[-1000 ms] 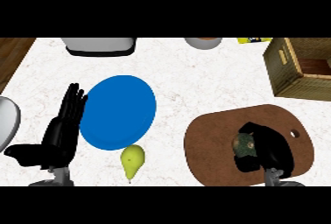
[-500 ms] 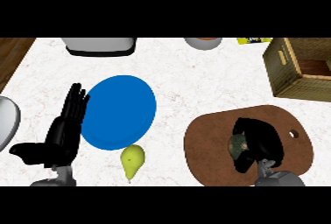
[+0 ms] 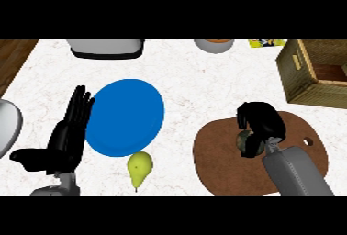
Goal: Pick the squash from the cutting board and place it in the basket
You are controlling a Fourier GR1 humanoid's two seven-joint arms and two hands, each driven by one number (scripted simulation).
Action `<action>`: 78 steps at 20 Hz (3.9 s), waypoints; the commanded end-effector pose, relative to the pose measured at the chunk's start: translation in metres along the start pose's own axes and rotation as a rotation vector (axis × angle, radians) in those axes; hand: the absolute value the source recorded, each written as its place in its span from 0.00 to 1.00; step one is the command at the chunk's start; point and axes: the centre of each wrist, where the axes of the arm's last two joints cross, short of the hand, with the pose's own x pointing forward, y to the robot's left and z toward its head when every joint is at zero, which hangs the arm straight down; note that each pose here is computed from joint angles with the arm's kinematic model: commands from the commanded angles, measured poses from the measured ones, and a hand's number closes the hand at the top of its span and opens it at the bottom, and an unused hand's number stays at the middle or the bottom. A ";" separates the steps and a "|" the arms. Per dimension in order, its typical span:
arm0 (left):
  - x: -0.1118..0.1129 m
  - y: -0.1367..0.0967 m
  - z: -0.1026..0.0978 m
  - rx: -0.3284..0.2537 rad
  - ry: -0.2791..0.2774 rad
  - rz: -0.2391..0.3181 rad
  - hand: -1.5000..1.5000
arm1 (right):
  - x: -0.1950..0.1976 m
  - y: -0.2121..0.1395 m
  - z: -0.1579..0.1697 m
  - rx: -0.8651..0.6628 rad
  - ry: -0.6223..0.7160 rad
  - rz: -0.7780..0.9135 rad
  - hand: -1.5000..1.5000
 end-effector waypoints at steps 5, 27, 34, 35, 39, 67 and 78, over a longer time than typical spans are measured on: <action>-0.001 0.010 -0.001 0.028 0.016 0.012 0.50 | 0.002 -0.028 0.026 -0.209 -0.128 -0.236 1.00; -0.003 -0.007 0.006 0.010 -0.003 0.017 0.50 | -0.041 -0.201 0.145 -0.519 -0.003 -0.493 1.00; -0.006 0.010 0.008 0.014 0.001 -0.004 0.50 | -0.083 -0.223 0.125 -0.562 0.088 -0.351 1.00; -0.007 -0.004 0.005 0.008 0.003 0.005 0.50 | -0.099 -0.229 0.120 -0.563 0.104 -0.378 1.00; -0.005 -0.004 0.006 -0.002 0.008 -0.005 0.50 | -0.125 -0.226 0.095 -0.583 0.106 -0.403 1.00; 0.006 0.010 0.002 0.000 -0.003 0.002 0.50 | -0.246 -0.170 0.025 -0.509 0.187 -0.354 1.00; 0.004 0.001 -0.002 -0.008 -0.008 -0.016 0.50 | -0.268 -0.154 0.014 -0.486 0.259 -0.390 0.00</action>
